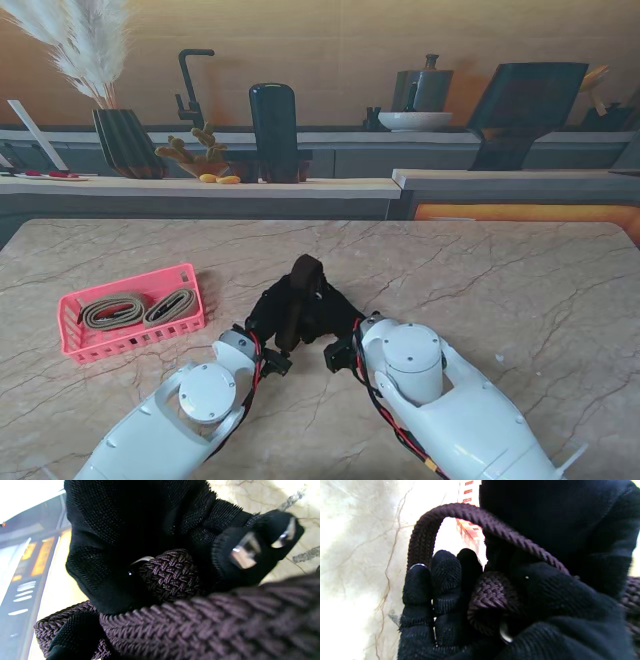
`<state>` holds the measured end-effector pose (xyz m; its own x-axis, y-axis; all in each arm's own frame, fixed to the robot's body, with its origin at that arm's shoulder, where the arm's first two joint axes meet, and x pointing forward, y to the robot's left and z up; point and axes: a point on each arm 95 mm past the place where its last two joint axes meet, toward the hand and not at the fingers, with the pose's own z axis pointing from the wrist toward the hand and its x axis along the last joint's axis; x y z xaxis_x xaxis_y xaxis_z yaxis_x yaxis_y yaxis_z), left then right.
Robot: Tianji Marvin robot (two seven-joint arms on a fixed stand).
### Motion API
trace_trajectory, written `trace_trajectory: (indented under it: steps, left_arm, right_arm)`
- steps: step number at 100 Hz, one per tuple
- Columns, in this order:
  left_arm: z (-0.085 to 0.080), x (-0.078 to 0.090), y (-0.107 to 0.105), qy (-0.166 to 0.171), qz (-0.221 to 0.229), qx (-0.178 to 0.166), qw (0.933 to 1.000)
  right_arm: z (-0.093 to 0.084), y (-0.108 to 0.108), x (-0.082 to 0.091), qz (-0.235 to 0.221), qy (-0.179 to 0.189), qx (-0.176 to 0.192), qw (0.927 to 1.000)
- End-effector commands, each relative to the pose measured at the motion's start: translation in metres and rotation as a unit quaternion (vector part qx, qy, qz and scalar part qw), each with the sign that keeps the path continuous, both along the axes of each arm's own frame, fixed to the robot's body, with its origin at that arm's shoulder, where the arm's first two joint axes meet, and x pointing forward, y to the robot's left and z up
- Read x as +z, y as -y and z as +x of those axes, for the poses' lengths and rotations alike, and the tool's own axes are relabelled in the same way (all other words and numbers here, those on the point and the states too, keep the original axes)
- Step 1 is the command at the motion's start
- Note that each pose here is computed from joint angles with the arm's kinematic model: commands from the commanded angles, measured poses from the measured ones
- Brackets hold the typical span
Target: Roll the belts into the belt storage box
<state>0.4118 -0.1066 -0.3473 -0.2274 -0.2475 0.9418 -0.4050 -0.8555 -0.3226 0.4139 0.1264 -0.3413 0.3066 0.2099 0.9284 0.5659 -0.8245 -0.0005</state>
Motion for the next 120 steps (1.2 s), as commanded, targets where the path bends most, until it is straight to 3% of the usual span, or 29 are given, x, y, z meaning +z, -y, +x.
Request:
trace_trajectory:
  steps: [1,15,28,55,83,106,120]
  left_arm:
    - [-0.011,0.000,0.014,-0.007,-0.015,-0.006,0.9998]
    - [-0.008,0.003,0.009,-0.018,-0.028,0.020,0.9992]
    - [-0.006,0.004,0.005,-0.021,-0.031,0.037,0.9986]
    - [-0.001,0.007,0.000,-0.014,-0.024,0.066,0.9974]
    - [-0.001,0.011,-0.006,-0.005,-0.029,0.087,0.9958]
    - [0.000,0.014,-0.012,0.010,-0.030,0.093,0.9951]
    - [0.001,0.015,-0.013,0.011,-0.033,0.095,0.9949]
  right_arm:
    - [0.004,-0.007,0.007,-0.002,0.008,-0.004,1.0000]
    - [0.008,0.000,0.002,-0.045,0.007,-0.003,0.9990]
    - [0.012,0.009,-0.001,-0.103,0.035,-0.007,0.9940]
    - [0.014,0.031,-0.004,-0.195,0.104,-0.017,0.9751]
    - [0.010,0.050,-0.005,-0.277,0.144,0.024,0.9496]
    - [0.010,0.063,-0.009,-0.287,0.114,0.023,0.9510]
    - [0.010,0.073,-0.008,-0.293,0.121,0.009,0.9484]
